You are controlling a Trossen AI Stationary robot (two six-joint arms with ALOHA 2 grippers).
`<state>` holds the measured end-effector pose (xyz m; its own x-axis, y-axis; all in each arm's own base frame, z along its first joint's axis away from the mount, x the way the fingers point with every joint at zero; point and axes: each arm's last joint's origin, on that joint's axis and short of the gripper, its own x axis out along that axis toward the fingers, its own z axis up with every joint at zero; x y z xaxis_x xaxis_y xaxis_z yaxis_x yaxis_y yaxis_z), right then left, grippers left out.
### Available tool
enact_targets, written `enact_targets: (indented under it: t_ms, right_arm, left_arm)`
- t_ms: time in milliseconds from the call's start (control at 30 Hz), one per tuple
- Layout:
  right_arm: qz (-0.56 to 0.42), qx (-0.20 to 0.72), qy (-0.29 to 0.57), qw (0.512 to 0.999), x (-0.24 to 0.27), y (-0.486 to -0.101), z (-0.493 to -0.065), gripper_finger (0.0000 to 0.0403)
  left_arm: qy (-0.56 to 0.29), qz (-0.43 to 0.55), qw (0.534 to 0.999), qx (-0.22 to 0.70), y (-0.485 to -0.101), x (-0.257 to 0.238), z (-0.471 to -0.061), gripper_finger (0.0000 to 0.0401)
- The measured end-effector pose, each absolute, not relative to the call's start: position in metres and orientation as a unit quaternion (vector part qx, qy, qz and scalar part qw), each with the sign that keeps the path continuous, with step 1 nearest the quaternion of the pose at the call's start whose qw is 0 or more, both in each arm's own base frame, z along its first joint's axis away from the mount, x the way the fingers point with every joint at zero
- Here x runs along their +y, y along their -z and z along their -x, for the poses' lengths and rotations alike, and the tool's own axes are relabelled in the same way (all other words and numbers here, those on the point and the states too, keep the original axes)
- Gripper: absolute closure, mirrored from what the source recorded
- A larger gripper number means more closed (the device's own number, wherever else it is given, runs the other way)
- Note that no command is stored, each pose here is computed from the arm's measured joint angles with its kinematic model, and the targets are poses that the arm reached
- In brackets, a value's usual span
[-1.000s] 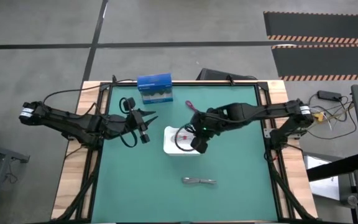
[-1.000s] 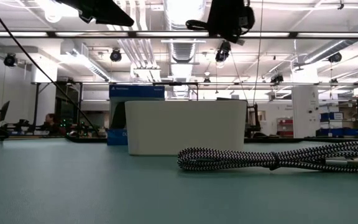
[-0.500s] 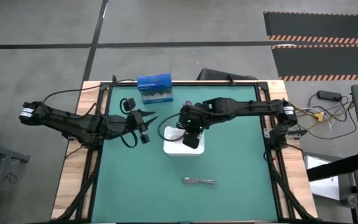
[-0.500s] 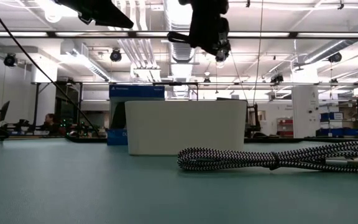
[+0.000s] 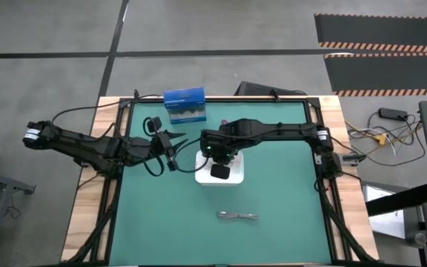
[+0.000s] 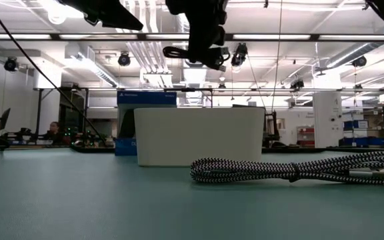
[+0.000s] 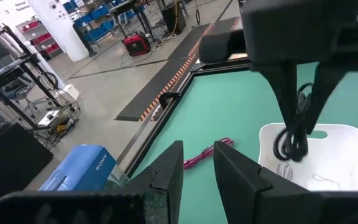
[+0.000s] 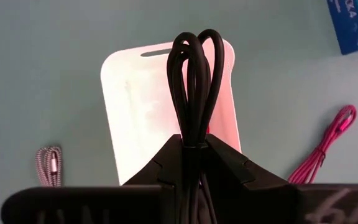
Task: Pick and place USB-C Cables
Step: Put the black charger cable into the white bin
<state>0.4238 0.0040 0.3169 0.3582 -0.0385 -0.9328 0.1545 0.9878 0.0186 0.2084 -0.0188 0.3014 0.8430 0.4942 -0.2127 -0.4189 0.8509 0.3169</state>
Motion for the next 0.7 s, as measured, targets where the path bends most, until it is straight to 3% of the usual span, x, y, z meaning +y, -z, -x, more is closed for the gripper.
enact_targets:
  t_ms: [700]
  right_arm:
    - [-0.004, 0.596, 0.027, 0.802, 0.005, -0.292, -0.439, 0.036]
  left_arm:
    - [-0.24, -0.149, 0.948, 0.144, -0.303, -0.018, -0.208, 0.0328]
